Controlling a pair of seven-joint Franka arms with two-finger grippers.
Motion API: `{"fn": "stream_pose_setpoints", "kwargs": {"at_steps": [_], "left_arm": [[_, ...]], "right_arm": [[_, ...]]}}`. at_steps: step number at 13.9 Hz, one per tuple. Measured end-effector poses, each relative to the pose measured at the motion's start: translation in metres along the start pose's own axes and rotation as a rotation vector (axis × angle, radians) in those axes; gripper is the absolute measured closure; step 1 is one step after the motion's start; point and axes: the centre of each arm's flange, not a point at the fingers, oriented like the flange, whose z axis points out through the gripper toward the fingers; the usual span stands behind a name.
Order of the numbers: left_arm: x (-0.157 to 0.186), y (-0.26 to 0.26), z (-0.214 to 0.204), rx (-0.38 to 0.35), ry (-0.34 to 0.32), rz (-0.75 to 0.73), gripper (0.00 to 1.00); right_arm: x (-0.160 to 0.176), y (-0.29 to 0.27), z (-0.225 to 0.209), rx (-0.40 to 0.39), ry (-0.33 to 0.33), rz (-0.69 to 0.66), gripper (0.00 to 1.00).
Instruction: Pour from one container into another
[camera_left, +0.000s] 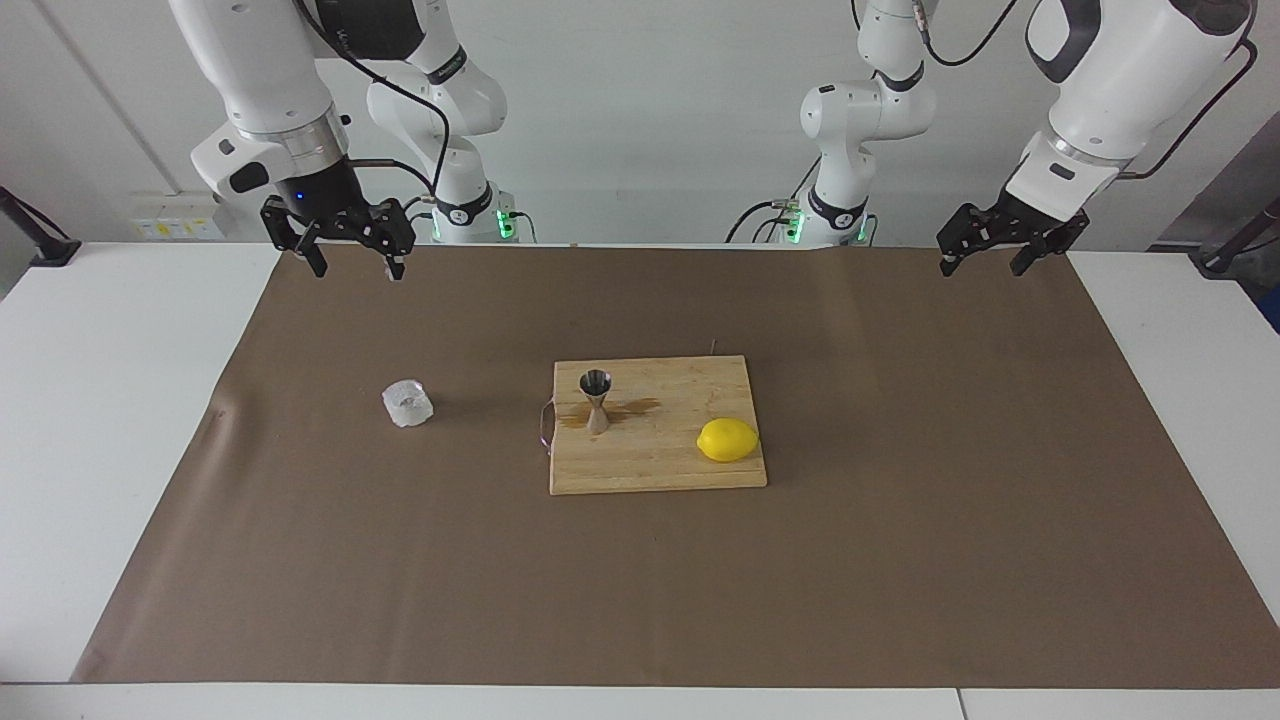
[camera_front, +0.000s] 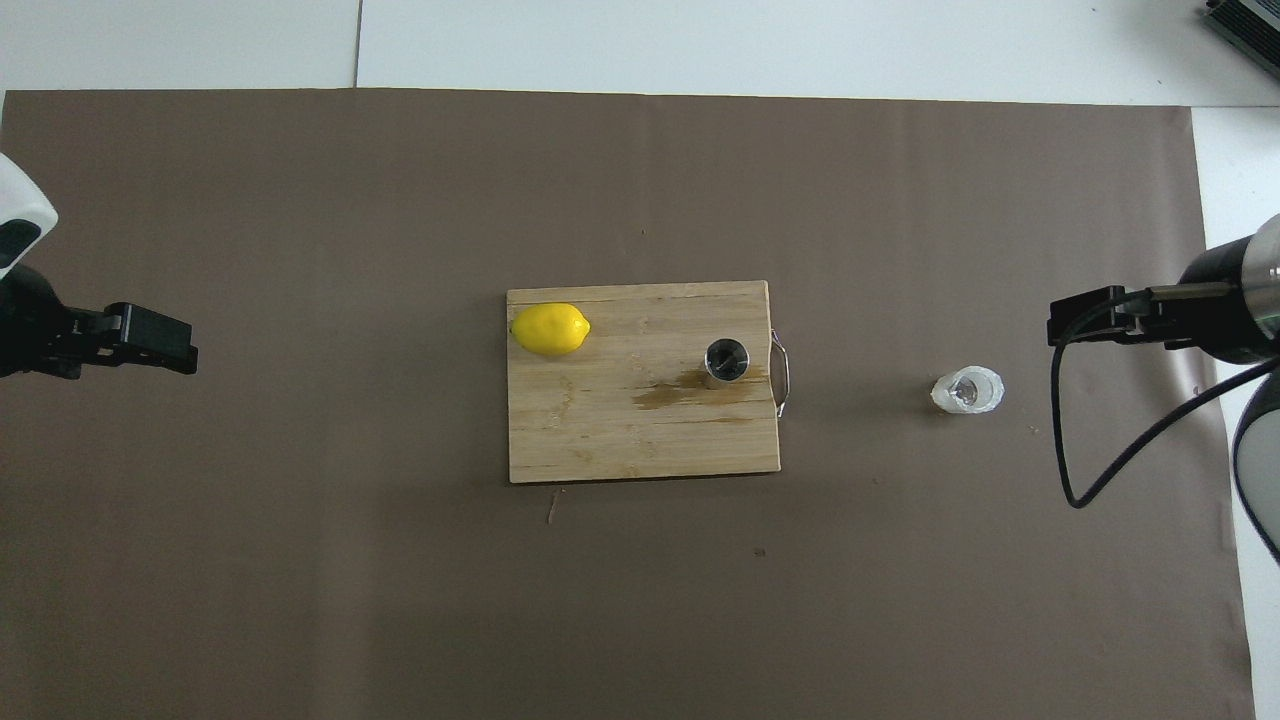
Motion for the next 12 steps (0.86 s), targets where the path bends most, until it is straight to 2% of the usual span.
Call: {"fn": "stream_pose_setpoints", "kwargs": {"at_steps": [5,12], "left_arm": [[0.0,0.0,0.0,0.0,0.0,0.0,0.0],[0.0,0.0,0.0,0.0,0.0,0.0,0.0]], "right_arm": [[0.0058,0.0019,0.0009,-0.031,-0.025,-0.003,0.0],[0.0086,0.0017,0.0052,-0.033,-0.032,-0.004,0.0]]}}
